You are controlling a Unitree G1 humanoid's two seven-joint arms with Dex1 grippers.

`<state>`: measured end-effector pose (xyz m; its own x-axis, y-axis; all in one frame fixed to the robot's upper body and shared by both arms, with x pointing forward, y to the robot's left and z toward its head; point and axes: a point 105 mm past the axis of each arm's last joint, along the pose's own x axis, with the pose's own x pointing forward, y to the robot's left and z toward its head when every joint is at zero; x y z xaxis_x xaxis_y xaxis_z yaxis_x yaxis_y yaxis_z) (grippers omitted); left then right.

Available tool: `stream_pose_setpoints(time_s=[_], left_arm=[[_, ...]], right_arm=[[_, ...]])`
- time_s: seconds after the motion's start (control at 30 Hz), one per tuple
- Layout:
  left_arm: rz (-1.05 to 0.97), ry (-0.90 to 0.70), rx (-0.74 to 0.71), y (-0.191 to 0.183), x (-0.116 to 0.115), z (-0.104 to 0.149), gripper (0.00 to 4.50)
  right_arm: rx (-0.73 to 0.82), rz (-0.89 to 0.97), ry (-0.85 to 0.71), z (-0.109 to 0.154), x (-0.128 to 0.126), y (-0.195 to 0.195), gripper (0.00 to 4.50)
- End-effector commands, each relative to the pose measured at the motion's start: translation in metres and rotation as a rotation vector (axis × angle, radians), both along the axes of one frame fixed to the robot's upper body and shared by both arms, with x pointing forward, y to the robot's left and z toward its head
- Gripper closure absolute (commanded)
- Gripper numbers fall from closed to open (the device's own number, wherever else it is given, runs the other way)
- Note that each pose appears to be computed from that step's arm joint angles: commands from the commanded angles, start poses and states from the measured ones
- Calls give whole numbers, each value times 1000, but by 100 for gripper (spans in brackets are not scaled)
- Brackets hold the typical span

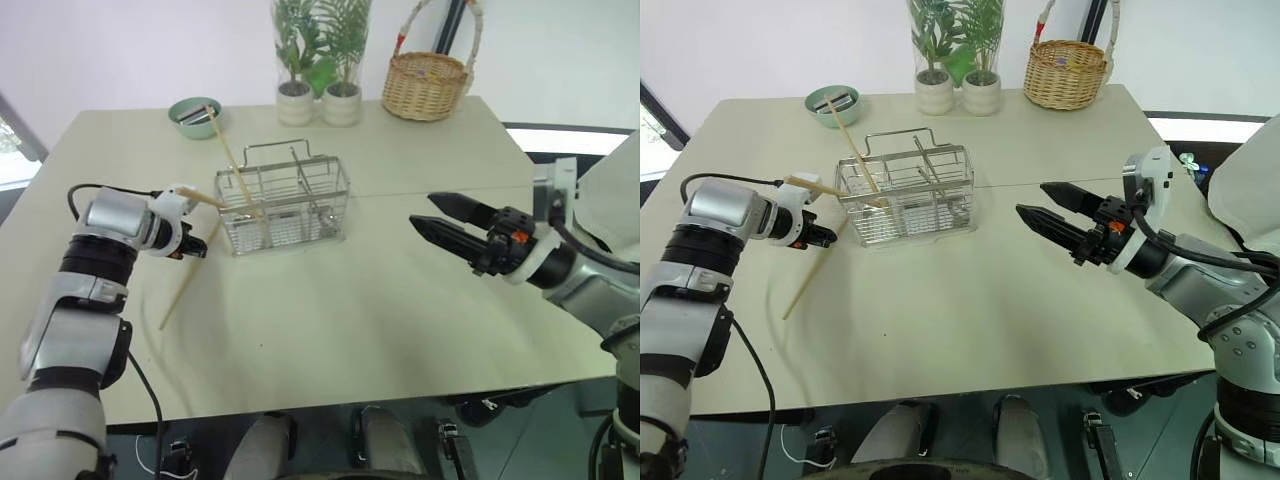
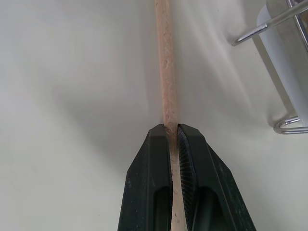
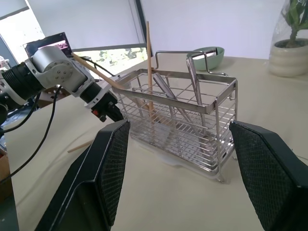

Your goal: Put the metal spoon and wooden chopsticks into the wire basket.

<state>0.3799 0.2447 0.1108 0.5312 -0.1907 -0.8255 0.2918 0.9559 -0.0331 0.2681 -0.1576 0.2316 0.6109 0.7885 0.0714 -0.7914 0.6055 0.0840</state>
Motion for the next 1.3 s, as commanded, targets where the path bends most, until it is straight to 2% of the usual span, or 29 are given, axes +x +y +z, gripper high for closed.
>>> stream_pose_setpoints(time_s=[0.03,0.23,0.3,0.43,0.57,0.63,0.7,0.87,1.0,1.13,1.2,1.3], left_arm=[[43,28,0,7,-5,-6,444],[126,-43,-16,21,3,4,444],[169,-104,-38,28,10,15,444],[265,-361,-24,51,32,50,444],[370,-588,-51,71,42,83,444],[410,-706,-119,76,44,105,444],[431,-858,-210,80,44,140,444],[269,-1247,-501,56,25,246,444],[109,-1381,-652,25,5,291,444],[-13,-1402,-744,-10,-4,309,444],[-60,-1381,-758,-27,-4,307,444],[-110,-1346,-713,-48,3,290,444]], right_arm=[[-4,10,-37,6,-2,-1,111],[-53,53,-20,3,-7,-2,111],[-70,74,-14,1,-10,-2,111],[-89,101,-6,1,-13,-3,111],[-132,143,0,-2,-18,-1,111],[-143,152,2,-2,-18,-1,111],[-149,156,1,-1,-17,-1,111],[-162,167,5,-1,-16,-2,111],[-164,172,3,-1,-14,-1,111],[-162,173,-3,0,-12,0,111],[-161,172,-7,0,-12,1,111],[-154,169,-14,1,-12,2,111]])
